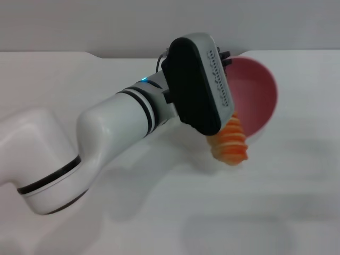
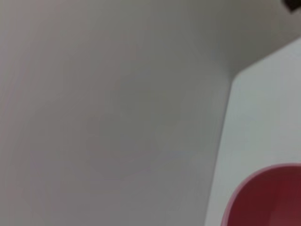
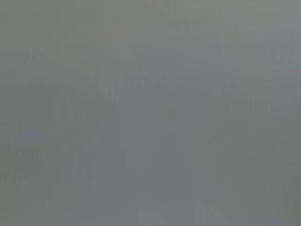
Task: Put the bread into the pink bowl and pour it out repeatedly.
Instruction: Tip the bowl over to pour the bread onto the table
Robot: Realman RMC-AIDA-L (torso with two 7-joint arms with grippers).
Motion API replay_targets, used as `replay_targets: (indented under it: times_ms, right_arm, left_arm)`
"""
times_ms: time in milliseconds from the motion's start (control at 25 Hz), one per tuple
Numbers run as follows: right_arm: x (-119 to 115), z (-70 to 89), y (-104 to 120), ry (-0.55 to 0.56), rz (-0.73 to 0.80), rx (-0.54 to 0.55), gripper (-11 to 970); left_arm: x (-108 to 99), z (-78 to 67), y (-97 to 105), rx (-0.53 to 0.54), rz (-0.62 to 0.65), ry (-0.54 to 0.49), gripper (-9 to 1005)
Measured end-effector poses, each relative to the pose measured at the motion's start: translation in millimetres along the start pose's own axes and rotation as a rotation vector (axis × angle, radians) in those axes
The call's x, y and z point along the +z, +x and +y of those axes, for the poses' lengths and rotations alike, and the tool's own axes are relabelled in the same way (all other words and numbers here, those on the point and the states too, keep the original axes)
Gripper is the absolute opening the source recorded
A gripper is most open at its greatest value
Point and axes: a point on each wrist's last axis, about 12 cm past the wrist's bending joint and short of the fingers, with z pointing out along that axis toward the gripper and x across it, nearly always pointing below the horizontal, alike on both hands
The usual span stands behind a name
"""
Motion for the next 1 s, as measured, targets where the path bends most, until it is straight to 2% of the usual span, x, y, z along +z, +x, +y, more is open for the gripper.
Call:
replay_targets:
  times_ms: [320, 400, 600, 800, 840, 960, 1000]
  right_arm:
    - [0, 3.2, 0, -0.011, 0.000, 0.005, 672]
    - [1, 4.4, -2, -0.015, -0.004, 0.006, 672]
    - [2, 7.0, -4, -0.024, -0.013, 0.009, 672]
    - [3, 8.2, -5, -0.028, -0.014, 0.009, 672]
    - [3, 8.2, -5, -0.028, -0.013, 0.009, 672]
    - [3, 8.8, -5, -0.031, -0.010, 0.006, 672]
    - [4, 9.0, -5, -0.032, -0.010, 0.006, 672]
  left_arm:
    - [0, 2.9, 5, 0.043, -0.056, -0.022, 39]
    - [0, 3.8, 2, 0.110, -0.074, -0.030, 39]
    - [-3, 10.7, -2, 0.189, -0.095, -0.059, 39]
    - [-4, 14.9, -1, 0.209, -0.093, -0.075, 39]
    - [-7, 20.8, 0, 0.249, -0.082, -0.099, 39]
    - [-9, 23.1, 2, 0.282, -0.073, -0.111, 39]
    - [-12, 25.2, 5, 0.354, -0.057, -0.125, 39]
